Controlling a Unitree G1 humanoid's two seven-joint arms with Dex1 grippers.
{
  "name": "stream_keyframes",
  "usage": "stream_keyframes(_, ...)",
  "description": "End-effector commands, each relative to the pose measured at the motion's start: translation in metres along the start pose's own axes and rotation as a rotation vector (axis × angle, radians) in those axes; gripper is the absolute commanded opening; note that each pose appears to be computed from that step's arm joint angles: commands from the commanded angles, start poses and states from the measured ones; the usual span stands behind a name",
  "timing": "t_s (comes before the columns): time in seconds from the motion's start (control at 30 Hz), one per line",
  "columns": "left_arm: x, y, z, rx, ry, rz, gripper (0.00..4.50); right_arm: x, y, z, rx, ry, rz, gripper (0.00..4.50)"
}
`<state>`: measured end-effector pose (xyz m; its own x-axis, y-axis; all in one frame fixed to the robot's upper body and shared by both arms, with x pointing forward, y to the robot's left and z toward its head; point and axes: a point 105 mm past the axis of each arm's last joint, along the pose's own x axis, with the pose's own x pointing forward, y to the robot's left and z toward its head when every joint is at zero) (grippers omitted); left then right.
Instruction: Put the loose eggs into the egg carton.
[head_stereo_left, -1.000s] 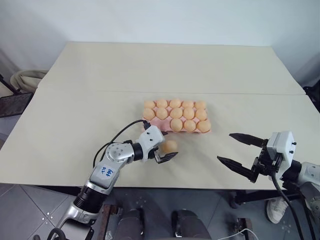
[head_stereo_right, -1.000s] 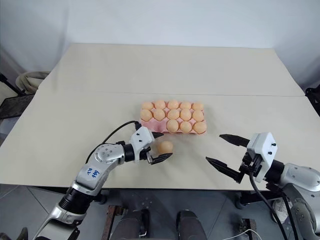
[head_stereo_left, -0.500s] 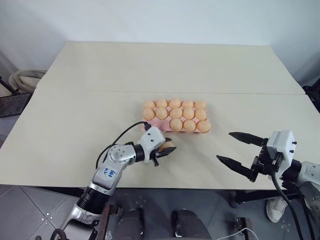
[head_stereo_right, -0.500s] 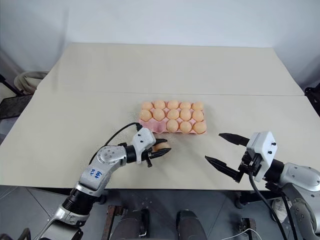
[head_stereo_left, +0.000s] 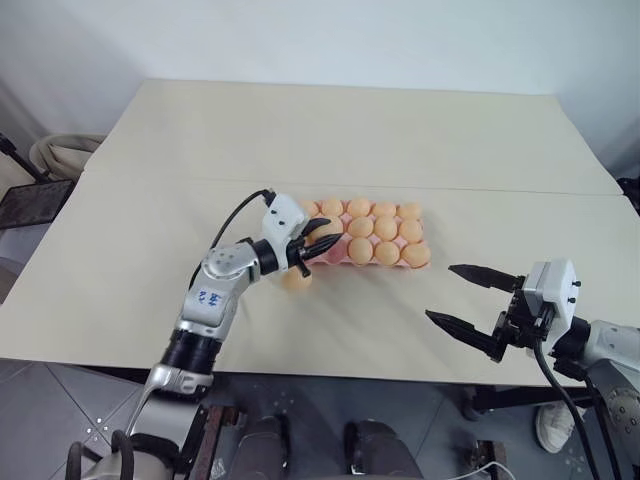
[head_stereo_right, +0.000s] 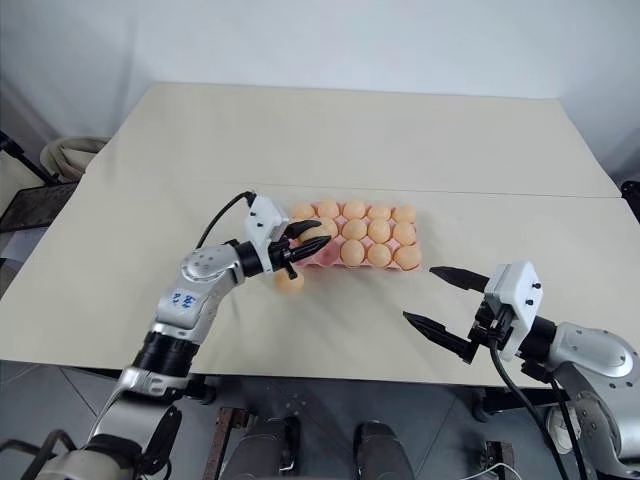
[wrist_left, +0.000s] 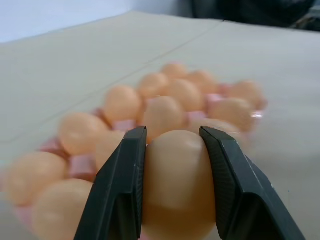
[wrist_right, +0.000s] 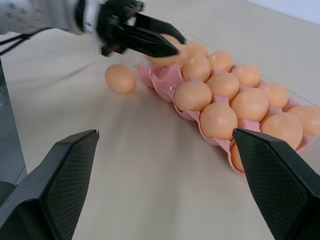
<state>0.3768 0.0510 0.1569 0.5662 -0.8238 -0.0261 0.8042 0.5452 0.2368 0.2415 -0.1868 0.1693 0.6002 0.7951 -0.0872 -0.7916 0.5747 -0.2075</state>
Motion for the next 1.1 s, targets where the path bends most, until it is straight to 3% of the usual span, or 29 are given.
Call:
stream_keyframes(0.03, 0.011, -0.005, 0.006, 0.032, -0.036, -0.046, 1.70, 0.001, 0.001, 0.008, -0.026, -0.029, 0.008, 4.50)
stream_keyframes(0.2, 0.009, -0.006, 0.010, 0.068, -0.057, -0.049, 3.28, 0.003, 0.001, 0.008, -0.027, -0.035, 0.008, 4.50)
stream_keyframes(0.33, -0.015, 0.001, 0.018, 0.103, -0.081, -0.022, 4.49, 0.004, 0.002, 0.007, -0.020, -0.038, 0.007, 4.50)
stream_keyframes(0.73, -0.158, 0.019, 0.013, 0.166, -0.013, 0.031, 4.49, 0.006, 0.000, 0.004, -0.014, -0.045, 0.032, 4.50)
stream_keyframes(0.93, -0.204, 0.012, 0.006, 0.118, 0.105, 0.025, 4.49, 0.004, -0.002, 0.004, -0.023, -0.046, 0.047, 4.50)
stream_keyframes(1.1, -0.216, 0.003, -0.005, 0.099, 0.150, 0.027, 4.49, 0.002, -0.006, 0.004, -0.038, -0.045, 0.048, 4.50)
